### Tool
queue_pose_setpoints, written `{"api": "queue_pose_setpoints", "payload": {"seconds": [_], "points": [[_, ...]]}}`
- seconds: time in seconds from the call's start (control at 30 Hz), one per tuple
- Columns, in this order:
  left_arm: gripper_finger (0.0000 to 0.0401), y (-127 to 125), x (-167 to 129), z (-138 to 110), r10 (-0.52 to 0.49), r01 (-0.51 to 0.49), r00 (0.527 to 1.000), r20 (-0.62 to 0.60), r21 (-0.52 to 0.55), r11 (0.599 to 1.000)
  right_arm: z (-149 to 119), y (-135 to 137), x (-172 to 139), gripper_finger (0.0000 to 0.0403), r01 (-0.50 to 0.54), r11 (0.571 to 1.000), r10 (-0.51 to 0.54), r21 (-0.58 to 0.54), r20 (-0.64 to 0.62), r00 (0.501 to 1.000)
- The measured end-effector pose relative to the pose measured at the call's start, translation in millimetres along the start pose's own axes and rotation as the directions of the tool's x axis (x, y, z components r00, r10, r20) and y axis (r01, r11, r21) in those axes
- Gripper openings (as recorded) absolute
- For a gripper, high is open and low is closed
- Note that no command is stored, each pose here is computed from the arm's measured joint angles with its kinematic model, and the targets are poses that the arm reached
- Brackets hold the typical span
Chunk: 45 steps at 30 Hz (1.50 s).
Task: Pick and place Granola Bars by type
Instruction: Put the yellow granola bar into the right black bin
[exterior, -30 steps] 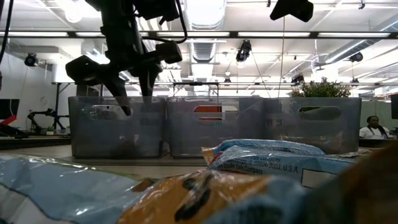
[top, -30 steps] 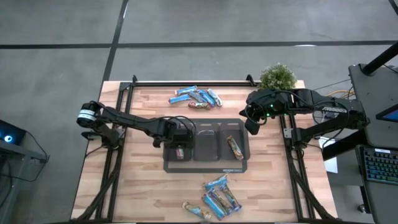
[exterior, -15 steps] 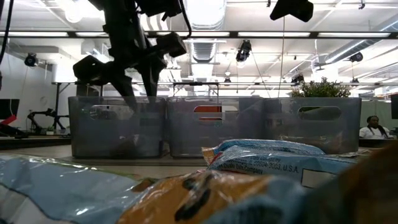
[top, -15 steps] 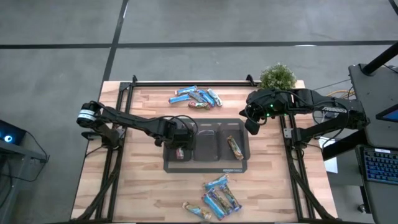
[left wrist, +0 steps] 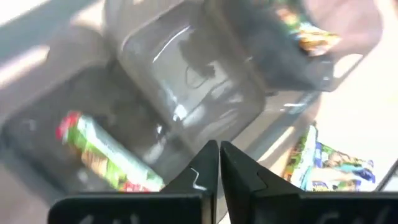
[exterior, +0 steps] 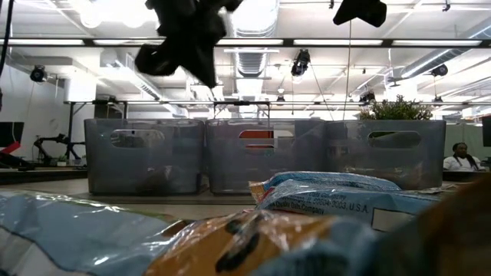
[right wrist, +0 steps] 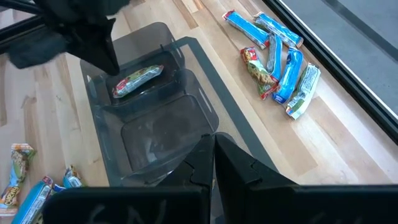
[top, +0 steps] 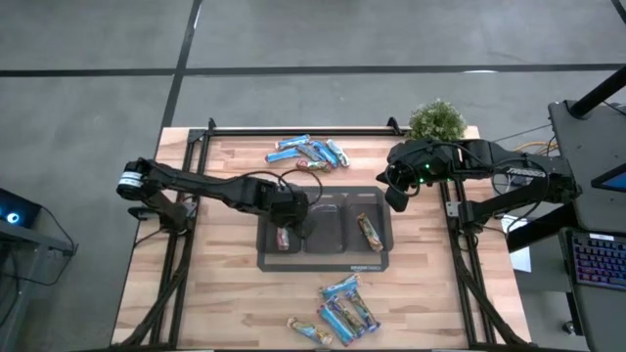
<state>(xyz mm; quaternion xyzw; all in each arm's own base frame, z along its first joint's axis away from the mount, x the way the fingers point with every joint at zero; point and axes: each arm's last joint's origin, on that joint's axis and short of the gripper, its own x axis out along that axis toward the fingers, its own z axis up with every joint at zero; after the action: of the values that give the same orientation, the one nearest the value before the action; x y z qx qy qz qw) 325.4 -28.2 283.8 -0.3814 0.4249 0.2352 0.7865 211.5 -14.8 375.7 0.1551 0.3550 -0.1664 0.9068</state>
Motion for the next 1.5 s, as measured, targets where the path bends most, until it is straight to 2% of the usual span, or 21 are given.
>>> {"api": "queue_pose_setpoints", "payload": {"seconds": [0.13, 0.27, 0.47, 0.63, 0.93, 1.17, 1.3, 1.5], "points": [[0.0, -12.9, -15.3, 9.5, -0.045, 0.029, 0.995, 0.087, 0.179, 0.984, 0.0, 0.0, 0.0, 0.0008, 0.0, 1.0, 0.0, 0.0, 0.0, 1.0], [0.0, -26.9, -30.3, 18.6, -0.111, 0.054, 0.978, 0.178, 0.299, 0.953, 0.0, 0.0, 0.0, 0.0008, 0.0, 1.0, 0.0, 0.001, 0.0, 1.0], [0.0, -33.9, -52.2, 25.6, -0.109, -0.043, 0.937, 0.331, 0.419, 0.907, 0.0, 0.0, 0.0, 0.0008, 0.0, 1.0, 0.0, 0.013, 0.0, 1.0], [0.0, -20.8, -65.4, 20.4, -0.14, -0.042, 0.922, 0.361, 0.452, 0.891, 0.0, 0.0, 0.0, 0.0008, 0.0, 1.0, 0.0, 0.015, 0.0, 1.0], [0.0, 22.4, -94.8, 2.3, -0.192, -0.038, 0.892, 0.408, 0.492, 0.87, 0.5, 0.2, -0.1, 0.0008, -0.003, 1.0, 0.003, 0.021, 0.006, 1.0], [0.0, 57.5, -110.7, -10.6, -0.237, -0.026, 0.854, 0.463, 0.492, 0.87, 1.7, -0.7, 0.1, 0.0008, 0.007, 0.994, -0.01, 0.11, 0.019, 1.0], [0.0, 72.7, -118.4, -16.5, -0.245, -0.021, 0.841, 0.482, 0.482, 0.876, 3.5, -1.4, -0.1, 0.0008, 0.033, 0.989, -0.041, 0.146, 0.047, 0.998], [0.0, 84.5, -128.5, -21.6, -0.27, -0.023, 0.826, 0.495, 0.508, 0.861, 14.6, -1.5, -0.3, 0.0008, -0.008, 0.984, -0.019, 0.179, 0.148, 0.989]]}}
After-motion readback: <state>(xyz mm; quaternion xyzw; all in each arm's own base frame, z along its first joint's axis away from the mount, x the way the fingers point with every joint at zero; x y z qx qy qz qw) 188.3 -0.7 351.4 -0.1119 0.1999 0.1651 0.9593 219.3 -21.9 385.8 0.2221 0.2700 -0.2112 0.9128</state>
